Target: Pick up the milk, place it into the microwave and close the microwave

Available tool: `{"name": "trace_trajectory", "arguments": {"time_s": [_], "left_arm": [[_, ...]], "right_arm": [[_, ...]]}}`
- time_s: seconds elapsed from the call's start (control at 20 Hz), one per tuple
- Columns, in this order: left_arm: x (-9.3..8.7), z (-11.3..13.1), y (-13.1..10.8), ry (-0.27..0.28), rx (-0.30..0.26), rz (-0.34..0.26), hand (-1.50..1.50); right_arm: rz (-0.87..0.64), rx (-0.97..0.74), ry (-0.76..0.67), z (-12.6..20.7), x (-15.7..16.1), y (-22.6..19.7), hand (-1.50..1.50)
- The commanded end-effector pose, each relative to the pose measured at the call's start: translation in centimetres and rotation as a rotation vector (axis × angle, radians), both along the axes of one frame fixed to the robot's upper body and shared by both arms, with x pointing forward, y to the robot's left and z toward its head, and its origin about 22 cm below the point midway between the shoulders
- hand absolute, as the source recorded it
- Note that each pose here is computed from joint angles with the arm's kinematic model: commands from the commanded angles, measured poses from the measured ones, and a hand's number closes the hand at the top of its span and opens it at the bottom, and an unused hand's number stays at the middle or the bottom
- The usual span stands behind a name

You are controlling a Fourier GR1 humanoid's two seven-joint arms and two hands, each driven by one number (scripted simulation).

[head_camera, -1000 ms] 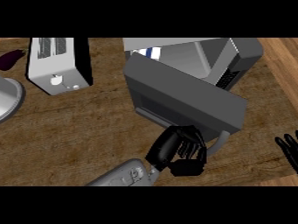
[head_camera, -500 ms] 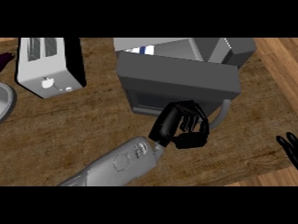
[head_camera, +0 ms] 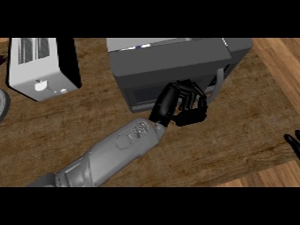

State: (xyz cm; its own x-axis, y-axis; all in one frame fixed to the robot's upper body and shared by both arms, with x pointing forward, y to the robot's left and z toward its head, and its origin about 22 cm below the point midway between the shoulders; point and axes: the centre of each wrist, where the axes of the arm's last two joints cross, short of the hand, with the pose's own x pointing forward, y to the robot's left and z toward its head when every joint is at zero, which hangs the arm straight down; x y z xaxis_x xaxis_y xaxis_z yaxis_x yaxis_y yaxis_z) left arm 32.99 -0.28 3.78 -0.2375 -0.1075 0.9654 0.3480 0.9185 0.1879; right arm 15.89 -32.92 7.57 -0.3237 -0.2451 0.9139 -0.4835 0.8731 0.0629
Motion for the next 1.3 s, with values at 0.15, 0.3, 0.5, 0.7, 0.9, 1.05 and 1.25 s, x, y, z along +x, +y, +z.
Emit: {"name": "trace_trajectory", "arguments": {"time_s": [0.15,0.3,0.5,0.7,0.9,1.05,1.25], "left_arm": [[2.7,1.3,0.7,0.010,-0.071,0.060,1.50],[2.8,1.3,0.7,0.014,-0.096,0.052,1.50],[3.0,1.4,0.9,0.042,-0.137,0.070,1.50],[3.5,1.6,1.2,0.076,-0.167,0.128,1.50],[3.3,0.7,1.4,0.036,-0.152,0.163,1.50],[3.3,0.9,1.4,0.013,-0.181,0.176,1.50],[3.2,0.4,1.5,0.000,-0.188,0.179,1.50]], "right_arm": [[-0.005,0.001,0.004,0.7,-0.2,-0.3,-1.50],[0.000,0.009,-0.021,1.3,0.4,-0.2,-1.50],[0.026,0.008,-0.017,1.5,0.4,0.1,-1.50],[0.018,0.014,-0.038,2.2,0.7,-0.3,-1.50],[0.070,0.009,-0.043,2.7,0.6,0.2,-1.50],[0.093,0.016,-0.051,2.9,0.6,0.1,-1.50],[0.118,0.028,-0.057,3.1,0.7,0.2,-1.50]]}}
